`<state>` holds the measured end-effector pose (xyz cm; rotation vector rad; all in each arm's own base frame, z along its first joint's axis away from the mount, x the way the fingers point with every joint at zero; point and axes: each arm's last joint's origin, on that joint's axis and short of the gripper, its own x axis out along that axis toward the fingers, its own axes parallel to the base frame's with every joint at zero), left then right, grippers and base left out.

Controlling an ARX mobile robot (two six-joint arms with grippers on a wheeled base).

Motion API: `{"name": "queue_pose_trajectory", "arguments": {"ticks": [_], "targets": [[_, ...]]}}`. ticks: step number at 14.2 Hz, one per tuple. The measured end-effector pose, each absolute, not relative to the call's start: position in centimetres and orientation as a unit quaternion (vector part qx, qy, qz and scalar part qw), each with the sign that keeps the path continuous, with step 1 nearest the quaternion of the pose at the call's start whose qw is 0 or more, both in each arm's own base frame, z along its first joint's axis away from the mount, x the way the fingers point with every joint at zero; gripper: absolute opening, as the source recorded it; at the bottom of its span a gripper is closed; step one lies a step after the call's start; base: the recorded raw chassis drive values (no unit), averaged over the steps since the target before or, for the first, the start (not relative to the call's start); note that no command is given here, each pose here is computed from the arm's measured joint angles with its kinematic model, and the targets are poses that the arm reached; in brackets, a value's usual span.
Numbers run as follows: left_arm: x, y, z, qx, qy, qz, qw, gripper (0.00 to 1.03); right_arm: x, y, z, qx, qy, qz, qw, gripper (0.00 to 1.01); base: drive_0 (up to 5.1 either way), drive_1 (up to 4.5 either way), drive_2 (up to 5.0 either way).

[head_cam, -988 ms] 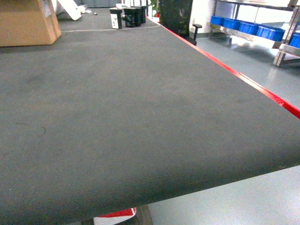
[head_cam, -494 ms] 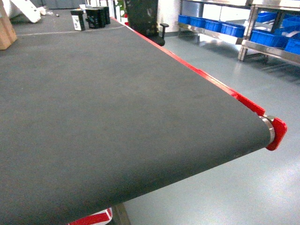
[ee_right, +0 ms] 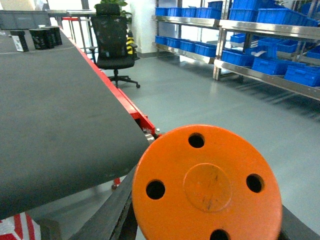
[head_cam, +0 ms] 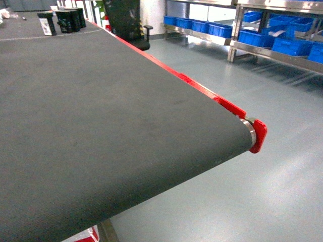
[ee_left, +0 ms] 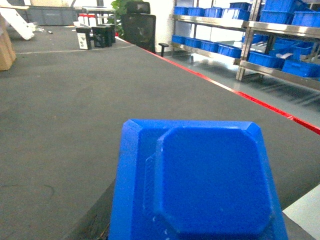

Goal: Sort blue parts and orange caps into right shelf containers

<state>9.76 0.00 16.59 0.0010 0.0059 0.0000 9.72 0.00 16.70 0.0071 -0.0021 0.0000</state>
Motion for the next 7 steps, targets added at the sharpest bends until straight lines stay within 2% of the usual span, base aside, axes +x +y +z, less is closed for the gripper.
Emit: {"name": "queue_pose_trajectory", "arguments": {"ticks": [7], "targets": [[9.76, 0.00, 16.59, 0.000, 0.003, 0.000, 1.000, 0.41, 9.72, 0.00, 16.70, 0.003, -0.001, 0.000, 1.000, 0.45, -1.6, -1.57, -1.6]]}}
